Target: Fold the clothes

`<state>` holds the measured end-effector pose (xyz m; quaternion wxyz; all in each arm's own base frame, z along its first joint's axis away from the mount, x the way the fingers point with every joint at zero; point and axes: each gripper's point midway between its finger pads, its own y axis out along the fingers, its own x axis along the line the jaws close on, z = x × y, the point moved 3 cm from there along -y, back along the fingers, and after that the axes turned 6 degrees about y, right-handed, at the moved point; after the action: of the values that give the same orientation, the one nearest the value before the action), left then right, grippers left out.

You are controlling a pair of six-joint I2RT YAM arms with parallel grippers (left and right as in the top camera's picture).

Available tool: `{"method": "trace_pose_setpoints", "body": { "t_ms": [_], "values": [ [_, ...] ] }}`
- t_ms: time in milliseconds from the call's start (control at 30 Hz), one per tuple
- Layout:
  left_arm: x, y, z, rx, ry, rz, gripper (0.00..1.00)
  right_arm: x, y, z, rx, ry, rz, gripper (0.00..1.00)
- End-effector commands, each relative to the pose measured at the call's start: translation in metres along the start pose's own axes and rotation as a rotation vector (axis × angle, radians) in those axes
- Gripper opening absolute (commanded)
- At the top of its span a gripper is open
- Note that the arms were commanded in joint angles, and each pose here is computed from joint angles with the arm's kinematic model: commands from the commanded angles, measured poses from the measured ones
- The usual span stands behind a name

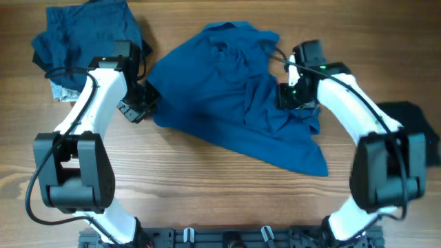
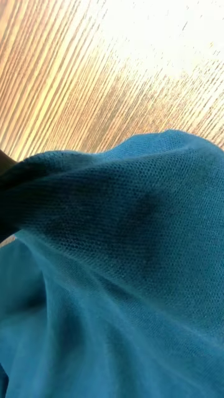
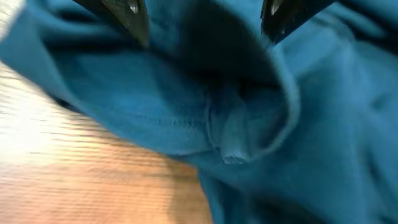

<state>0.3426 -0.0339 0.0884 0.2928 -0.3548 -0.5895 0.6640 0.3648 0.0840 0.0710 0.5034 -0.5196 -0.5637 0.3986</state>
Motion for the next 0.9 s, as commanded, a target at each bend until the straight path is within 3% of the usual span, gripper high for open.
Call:
{"method": "trace_pose_setpoints", "body": {
  "t_ms": [0,200,467,700,867],
  "values": [
    [-0.002,-0.003,0.002,-0.004,0.022,0.01,0.04,0.002,0.024,0.008,0.057,-0.032,-0.002,0.54],
    [-0.002,-0.003,0.003,-0.002,0.021,0.01,0.04,-0.014,0.027,-0.019,-0.073,0.04,0.105,0.06],
    [-0.015,-0.002,0.017,0.046,0.054,0.044,0.04,-0.079,0.01,-0.068,-0.294,0.249,0.218,0.04],
    [-0.036,0.002,0.041,0.06,0.147,0.035,0.04,-0.18,-0.042,-0.105,-0.433,0.481,0.271,0.04],
    [-0.044,0.004,0.052,0.065,0.186,0.029,0.04,-0.216,-0.079,-0.12,-0.496,0.535,0.295,0.04]
  ]
}}
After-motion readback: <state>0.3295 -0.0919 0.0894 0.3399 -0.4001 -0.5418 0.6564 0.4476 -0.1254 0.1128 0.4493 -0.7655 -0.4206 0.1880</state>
